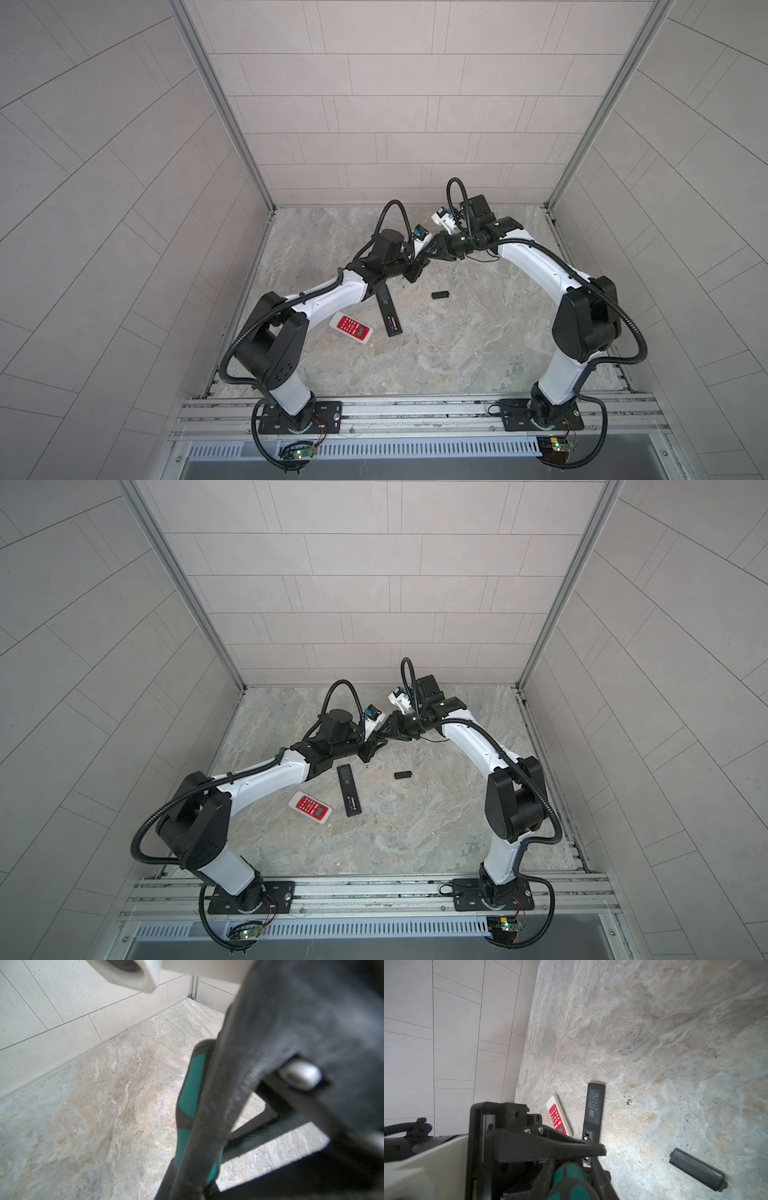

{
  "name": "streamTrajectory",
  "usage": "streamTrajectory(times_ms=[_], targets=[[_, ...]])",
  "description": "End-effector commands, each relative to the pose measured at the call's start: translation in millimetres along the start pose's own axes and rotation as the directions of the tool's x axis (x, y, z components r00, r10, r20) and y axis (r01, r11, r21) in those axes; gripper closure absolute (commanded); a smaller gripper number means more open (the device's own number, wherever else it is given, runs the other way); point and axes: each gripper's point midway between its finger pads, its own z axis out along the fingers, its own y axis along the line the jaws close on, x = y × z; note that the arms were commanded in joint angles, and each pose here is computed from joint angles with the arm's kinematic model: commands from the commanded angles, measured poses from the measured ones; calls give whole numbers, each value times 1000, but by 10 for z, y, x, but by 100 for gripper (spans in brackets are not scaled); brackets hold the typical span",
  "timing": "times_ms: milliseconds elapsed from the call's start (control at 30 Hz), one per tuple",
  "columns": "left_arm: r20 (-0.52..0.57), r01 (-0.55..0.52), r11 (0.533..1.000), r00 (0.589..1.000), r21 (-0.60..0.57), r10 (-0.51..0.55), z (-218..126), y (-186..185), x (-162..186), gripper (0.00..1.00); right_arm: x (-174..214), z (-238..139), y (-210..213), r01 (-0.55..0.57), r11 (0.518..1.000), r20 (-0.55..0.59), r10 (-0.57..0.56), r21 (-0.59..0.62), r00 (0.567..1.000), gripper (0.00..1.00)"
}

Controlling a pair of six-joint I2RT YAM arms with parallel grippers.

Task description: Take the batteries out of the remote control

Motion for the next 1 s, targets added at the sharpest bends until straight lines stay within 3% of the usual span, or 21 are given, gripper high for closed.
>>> streamTrajectory(times_ms=[0, 100, 167, 367, 800, 967], targets=[[116, -77, 997, 990, 5, 76, -78, -50, -433, 94, 32, -37, 1, 10, 1000, -6, -10, 19, 1000, 76], [112, -79, 997, 991, -3, 79, -89, -43, -420, 87, -7, -58, -1, 21, 999, 14, -22, 30, 1000, 78], [110, -77, 997, 991, -3, 77, -94, -45, -412, 72, -33, -58, -11, 26, 999, 27, -27, 37, 999, 79], [89, -65, 997, 994, -41, 68, -185, 24, -342, 45, -180, -189, 15, 64, 996, 126, -71, 55, 989, 81], [-31, 74, 970, 996, -230, -83, -746, 452, 138, 30, -402, -389, 31, 149, 985, 344, -170, 87, 923, 82], [-124, 168, 921, 967, -352, -224, -904, 714, 407, 23, -341, -432, -45, 173, 976, 400, -212, 132, 891, 82]])
